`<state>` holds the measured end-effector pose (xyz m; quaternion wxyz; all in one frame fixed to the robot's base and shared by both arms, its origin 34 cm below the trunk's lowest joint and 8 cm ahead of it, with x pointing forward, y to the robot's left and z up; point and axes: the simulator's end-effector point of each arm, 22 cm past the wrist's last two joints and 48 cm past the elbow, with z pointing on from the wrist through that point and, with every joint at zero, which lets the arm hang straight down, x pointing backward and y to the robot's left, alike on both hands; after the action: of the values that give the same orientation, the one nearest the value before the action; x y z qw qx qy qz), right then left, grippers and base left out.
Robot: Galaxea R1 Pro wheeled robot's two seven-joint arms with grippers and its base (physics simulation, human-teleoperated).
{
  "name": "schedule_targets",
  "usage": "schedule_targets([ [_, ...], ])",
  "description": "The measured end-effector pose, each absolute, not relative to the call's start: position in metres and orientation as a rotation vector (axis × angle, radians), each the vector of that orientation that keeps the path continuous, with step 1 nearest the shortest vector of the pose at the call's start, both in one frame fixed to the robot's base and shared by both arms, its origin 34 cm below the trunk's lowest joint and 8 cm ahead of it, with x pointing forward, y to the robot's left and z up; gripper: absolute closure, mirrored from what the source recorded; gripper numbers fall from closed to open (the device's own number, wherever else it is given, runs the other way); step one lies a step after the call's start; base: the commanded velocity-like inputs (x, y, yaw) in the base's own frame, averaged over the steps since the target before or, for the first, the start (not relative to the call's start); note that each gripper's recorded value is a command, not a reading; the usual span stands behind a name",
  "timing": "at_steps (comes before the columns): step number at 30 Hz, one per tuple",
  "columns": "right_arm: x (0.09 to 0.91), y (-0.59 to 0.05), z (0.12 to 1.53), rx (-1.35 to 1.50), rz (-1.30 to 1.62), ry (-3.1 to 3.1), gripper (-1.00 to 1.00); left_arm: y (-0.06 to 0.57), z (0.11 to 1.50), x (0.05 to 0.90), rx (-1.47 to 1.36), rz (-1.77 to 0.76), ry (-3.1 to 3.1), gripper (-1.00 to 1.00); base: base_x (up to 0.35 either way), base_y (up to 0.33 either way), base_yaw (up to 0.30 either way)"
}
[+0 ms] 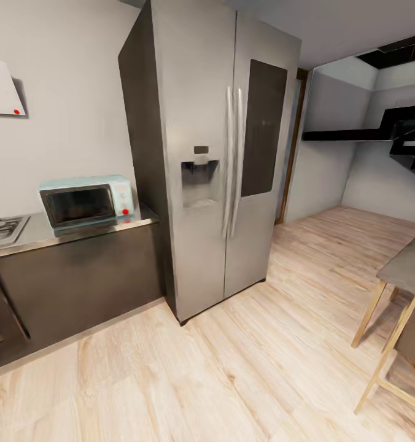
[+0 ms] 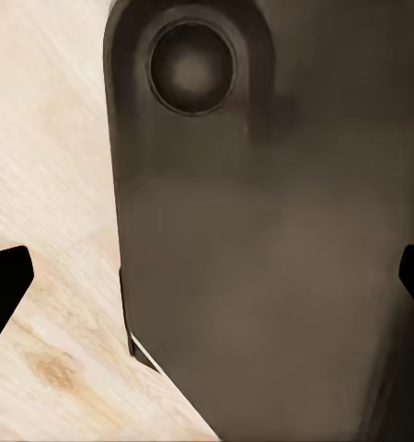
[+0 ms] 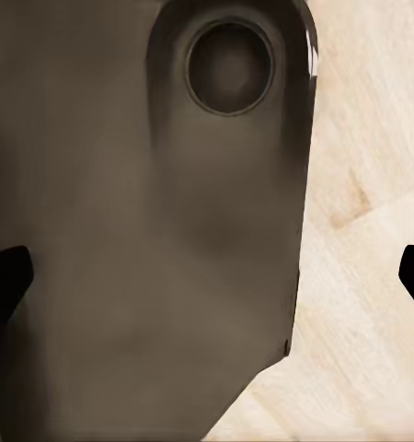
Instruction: Pick up the poster from the kitchen countertop and hang it on one of the wall nails in the kitchen.
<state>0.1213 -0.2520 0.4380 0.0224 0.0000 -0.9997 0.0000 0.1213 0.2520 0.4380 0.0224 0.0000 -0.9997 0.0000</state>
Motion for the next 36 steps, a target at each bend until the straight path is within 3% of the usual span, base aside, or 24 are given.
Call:
schedule_targets([
  [19, 0.148, -0.269, 0.437, -0.006, 0.036, -3.138, -1.00, 0.231, 0.439, 0.117, -0.004, 0.043, -3.113, -1.00, 0.000, 0.000, 0.000],
  [28, 0.222, -0.310, 0.443, -0.009, 0.123, -3.281, -1.00, 0.231, 0.439, 0.131, -0.006, 0.041, -3.149, -1.00, 0.000, 0.000, 0.000],
  [29, 0.272, -0.325, 0.454, 0.000, 0.165, -3.451, -1.00, 0.232, 0.440, 0.162, -0.005, 0.040, -3.216, -1.00, 0.000, 0.000, 0.000],
  [31, 0.423, -0.321, 0.516, 0.037, 0.187, -3.797, -1.00, 0.235, 0.477, 0.316, 0.001, 0.038, -3.549, -1.00, 0.000, 0.000, 0.000],
  [32, 0.436, -0.324, 0.525, 0.041, 0.198, -3.832, -1.00, 0.238, 0.529, 0.409, 0.010, 0.035, -3.772, -1.00, 0.000, 0.000, 0.000],
  [36, 0.431, -0.328, 0.523, 0.047, 0.206, -3.822, -1.00, 0.244, 0.534, 0.416, 0.009, 0.018, -3.792, -1.00, 0.000, 0.000, 0.000],
])
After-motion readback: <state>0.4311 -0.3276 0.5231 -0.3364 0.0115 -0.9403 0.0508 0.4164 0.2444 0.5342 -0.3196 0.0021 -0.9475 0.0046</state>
